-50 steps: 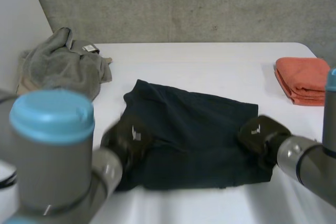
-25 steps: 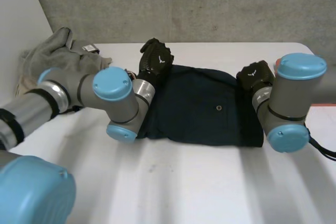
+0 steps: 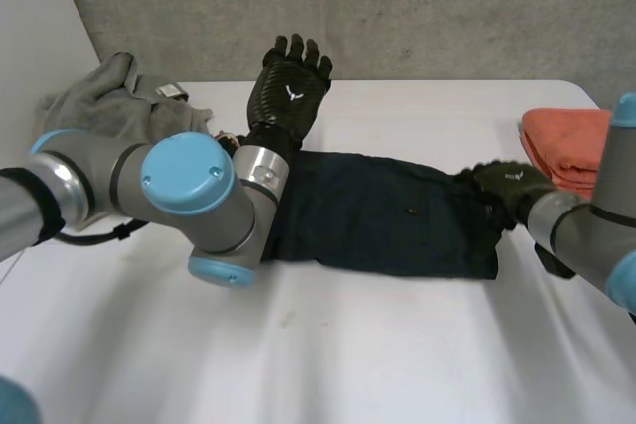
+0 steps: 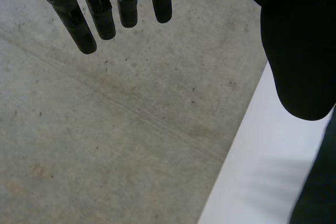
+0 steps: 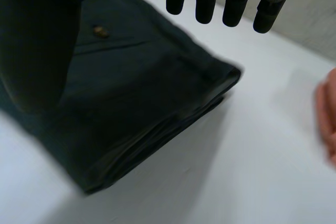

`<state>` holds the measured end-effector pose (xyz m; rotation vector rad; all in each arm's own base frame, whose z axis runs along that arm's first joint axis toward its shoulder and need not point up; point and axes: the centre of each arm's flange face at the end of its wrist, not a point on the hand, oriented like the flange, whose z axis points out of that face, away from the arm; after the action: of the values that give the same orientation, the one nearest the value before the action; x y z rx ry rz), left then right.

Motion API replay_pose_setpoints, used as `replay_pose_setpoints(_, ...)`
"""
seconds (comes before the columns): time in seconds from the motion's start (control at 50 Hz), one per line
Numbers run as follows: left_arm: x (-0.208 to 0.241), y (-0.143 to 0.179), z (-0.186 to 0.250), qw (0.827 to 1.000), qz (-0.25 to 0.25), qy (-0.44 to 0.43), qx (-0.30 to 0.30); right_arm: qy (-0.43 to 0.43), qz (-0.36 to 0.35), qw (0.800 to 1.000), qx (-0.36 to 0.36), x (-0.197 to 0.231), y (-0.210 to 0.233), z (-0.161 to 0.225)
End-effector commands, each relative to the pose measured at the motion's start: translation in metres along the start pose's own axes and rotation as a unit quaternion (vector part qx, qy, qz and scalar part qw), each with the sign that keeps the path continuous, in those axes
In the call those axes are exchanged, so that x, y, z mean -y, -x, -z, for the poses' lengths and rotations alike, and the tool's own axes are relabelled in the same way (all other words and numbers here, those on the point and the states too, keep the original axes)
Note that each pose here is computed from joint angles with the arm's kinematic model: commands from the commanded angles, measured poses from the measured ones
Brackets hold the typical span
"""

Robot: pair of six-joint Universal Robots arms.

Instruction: Fold the laundry.

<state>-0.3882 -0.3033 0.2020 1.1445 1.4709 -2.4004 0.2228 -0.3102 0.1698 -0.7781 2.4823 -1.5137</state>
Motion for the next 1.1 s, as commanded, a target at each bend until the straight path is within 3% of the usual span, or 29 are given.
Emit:
replay_pose_setpoints(0.02,-0.001,-0.004,0.018,0.999,0.022,0.024,-0.013,0.01,-0.007,1.0,0.014,-0.025,0.0,-0.015)
replay_pose_setpoints(0.14,0.003,-0.002,0.024,0.999,0.023,0.024,-0.016,0.007,-0.005,1.0,-0.006,-0.029,-0.007,-0.023)
replay_pose_setpoints(0.24,0.013,0.01,0.026,1.0,0.024,0.017,-0.007,-0.012,0.018,0.997,-0.068,-0.024,-0.025,-0.014)
replay_pose_setpoints(0.32,0.022,0.022,0.029,1.0,0.025,0.012,0.002,-0.049,0.102,0.985,-0.134,-0.002,-0.057,0.013)
replay_pose_setpoints(0.34,0.026,0.027,0.031,1.0,0.028,0.009,0.005,-0.041,0.151,0.975,-0.155,0.0,-0.068,0.019)
replay_pose_setpoints(0.42,0.033,0.037,0.037,0.999,0.036,0.006,0.011,-0.019,0.262,0.949,-0.175,0.002,-0.077,0.02)
replay_pose_setpoints(0.48,0.035,0.043,0.042,0.999,0.047,0.007,0.014,-0.028,0.301,0.937,-0.176,0.01,-0.073,0.019)
replay_pose_setpoints(0.58,0.038,0.057,0.051,0.997,0.074,0.01,0.022,-0.136,0.359,0.918,-0.102,0.051,0.007,0.022)
replay_pose_setpoints(0.64,0.038,0.06,0.055,0.996,0.083,0.013,0.024,-0.17,0.382,0.907,-0.047,0.05,0.05,0.019)
replay_pose_setpoints(0.72,0.035,0.06,0.061,0.996,0.09,0.021,0.019,-0.199,0.42,0.883,0.062,0.029,0.111,0.02)
replay_pose_setpoints(0.74,0.034,0.059,0.063,0.996,0.09,0.025,0.017,-0.201,0.442,0.869,0.095,0.017,0.13,0.021)
replay_pose_setpoints(0.86,0.032,0.056,0.066,0.995,0.09,0.031,0.012,-0.181,0.511,0.825,0.158,-0.019,0.166,0.02)
replay_pose_setpoints(0.94,0.035,0.058,0.063,0.995,0.092,0.023,0.016,-0.197,0.489,0.835,0.161,-0.006,0.165,0.031)
replay_pose_setpoints(1.02,0.046,0.065,0.054,0.995,0.099,0.001,0.031,-0.234,0.394,0.876,0.15,0.031,0.15,0.053)
replay_pose_setpoints(1.04,0.053,0.069,0.049,0.994,0.107,-0.009,0.037,-0.238,0.335,0.899,0.15,0.043,0.139,0.057)
replay_pose_setpoints(1.1,0.062,0.072,0.041,0.991,0.122,-0.027,0.044,-0.235,0.242,0.932,0.135,0.058,0.114,0.058)
